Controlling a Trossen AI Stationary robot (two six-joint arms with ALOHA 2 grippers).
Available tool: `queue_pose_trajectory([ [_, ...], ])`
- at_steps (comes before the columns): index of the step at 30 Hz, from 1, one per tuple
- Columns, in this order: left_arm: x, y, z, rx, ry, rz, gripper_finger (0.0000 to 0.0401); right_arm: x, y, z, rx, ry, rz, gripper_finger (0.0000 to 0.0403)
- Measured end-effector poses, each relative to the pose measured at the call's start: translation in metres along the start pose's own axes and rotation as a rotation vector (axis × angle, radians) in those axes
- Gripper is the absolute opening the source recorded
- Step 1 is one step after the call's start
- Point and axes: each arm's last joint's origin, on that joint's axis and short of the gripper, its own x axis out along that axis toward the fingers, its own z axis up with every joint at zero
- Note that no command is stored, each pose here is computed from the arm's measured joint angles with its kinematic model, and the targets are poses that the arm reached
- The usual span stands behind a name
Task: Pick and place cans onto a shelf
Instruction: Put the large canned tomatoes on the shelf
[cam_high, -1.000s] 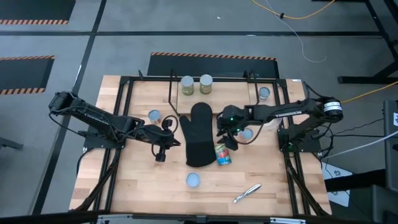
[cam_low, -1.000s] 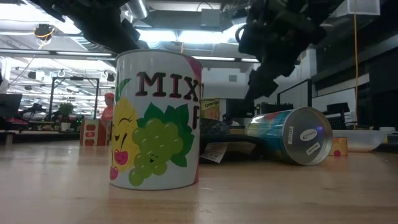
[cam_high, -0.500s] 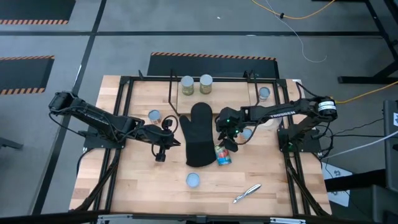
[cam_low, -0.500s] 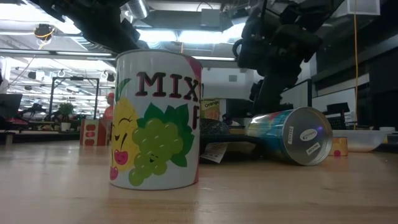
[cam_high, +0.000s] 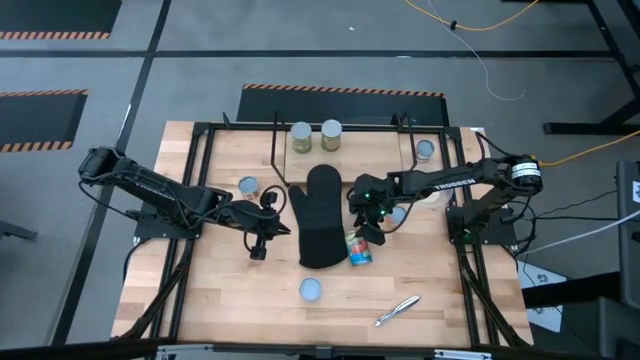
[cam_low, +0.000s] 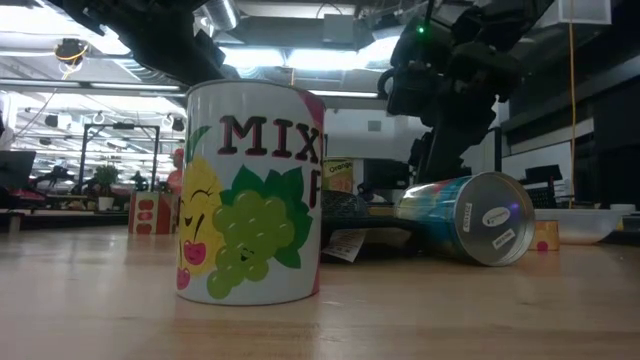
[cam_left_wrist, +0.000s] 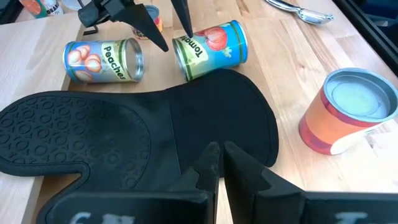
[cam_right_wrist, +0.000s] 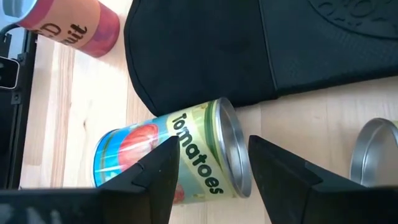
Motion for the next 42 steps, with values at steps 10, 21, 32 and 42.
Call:
queue_pose_trajectory([
  [10,0.0,0.0,0.0,0.0,0.0,0.0,0.0014,0.0,0.0001,-0.0005,0.003,0.006,0.005,0.0167],
  [21,0.0001,0.0,0.0,0.0,0.0,0.0,0.0014,0.0052,-0.0018,-0.0042,0.022,0.049,0.027,0.0162],
  [32,0.0001,0.0001,-0.0003,0.0,0.003,0.0,0.0014,0.008,-0.0022,-0.0045,-0.004,0.057,0.061,0.0153],
  [42,0.0001,0.0001,-0.0003,0.0,0.003,0.0,0.0014,0.0082,-0.0019,-0.005,-0.015,0.062,0.069,0.0074],
])
